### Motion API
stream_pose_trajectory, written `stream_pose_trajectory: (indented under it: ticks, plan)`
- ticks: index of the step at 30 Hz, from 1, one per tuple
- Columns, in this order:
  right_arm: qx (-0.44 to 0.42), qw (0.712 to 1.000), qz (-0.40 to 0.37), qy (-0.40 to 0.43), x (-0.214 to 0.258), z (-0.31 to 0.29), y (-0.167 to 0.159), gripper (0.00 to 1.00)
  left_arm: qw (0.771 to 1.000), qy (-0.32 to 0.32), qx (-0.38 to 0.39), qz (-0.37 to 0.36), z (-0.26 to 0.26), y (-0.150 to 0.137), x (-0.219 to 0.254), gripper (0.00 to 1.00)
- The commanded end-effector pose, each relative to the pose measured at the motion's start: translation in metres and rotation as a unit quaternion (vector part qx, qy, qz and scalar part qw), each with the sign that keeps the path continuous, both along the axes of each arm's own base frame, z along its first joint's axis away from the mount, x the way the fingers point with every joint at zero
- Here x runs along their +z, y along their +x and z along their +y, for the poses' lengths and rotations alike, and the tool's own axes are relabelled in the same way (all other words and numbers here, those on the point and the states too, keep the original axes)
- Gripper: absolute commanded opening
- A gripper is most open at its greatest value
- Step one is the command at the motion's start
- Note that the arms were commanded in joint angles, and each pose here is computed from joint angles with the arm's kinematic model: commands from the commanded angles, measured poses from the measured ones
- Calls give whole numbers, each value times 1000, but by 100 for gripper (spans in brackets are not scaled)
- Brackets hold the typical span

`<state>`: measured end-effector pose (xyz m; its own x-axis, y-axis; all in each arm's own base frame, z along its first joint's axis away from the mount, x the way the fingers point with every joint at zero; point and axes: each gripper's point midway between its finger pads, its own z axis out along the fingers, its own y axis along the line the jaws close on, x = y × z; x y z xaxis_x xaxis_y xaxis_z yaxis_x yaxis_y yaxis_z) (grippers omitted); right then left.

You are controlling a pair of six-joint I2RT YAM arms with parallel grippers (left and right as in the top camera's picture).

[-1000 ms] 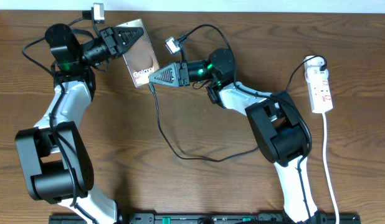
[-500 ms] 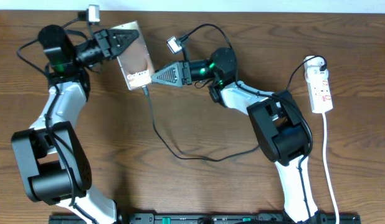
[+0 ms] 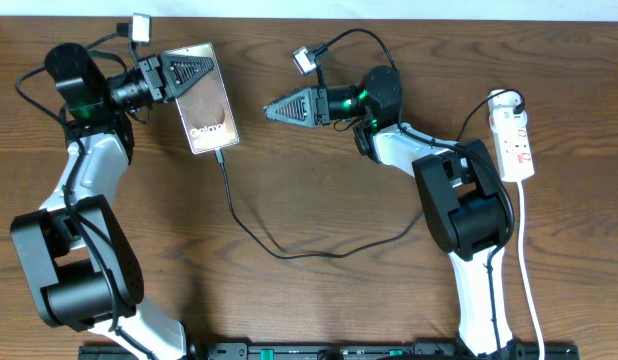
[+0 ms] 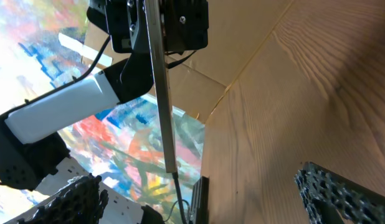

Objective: Plug charger to phone and switch on socket
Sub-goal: 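Open the right gripper off the plug and raise the right arm away, then lower the cabled phone toward the table with the left gripper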

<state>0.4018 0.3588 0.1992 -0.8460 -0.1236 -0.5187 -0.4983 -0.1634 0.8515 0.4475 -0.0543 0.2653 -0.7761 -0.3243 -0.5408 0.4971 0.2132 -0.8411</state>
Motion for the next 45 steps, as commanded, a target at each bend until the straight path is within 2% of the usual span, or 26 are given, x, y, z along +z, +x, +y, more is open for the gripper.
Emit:
stream_pose_trajectory:
  ticks: [1,13,20,24,27,33,39,43,44,45]
  plan:
    - [8,999,-30,6,9,0,-2,99,999,14,-23,-41,-3,-10,10,7]
    - [9,999,-32,4,7,0,-3,98,998,21,-22,-59,-3,-10,10,7]
    - [-20,998,49,-24,-11,3,12,98,1000,13,9,-19,1,0,1,7]
    - [-41,996,69,-36,-21,5,20,99,1000,10,13,-6,2,1,-2,7]
    - [-87,989,99,-71,-45,5,35,99,1000,9,14,1,2,2,-3,7]
    - [-140,977,101,-126,-66,0,46,99,1000,13,16,-8,2,2,-4,7]
    - [-227,942,50,-243,-69,-28,51,99,1000,15,24,-10,3,5,-4,7]
    - [-313,887,3,-341,-51,-68,53,99,999,16,41,15,6,10,-16,8]
    - [-362,847,-11,-388,-38,-94,52,99,996,33,67,53,9,14,-42,7]
    - [-374,836,-18,-401,-33,-102,51,99,993,44,78,71,11,14,-55,8]
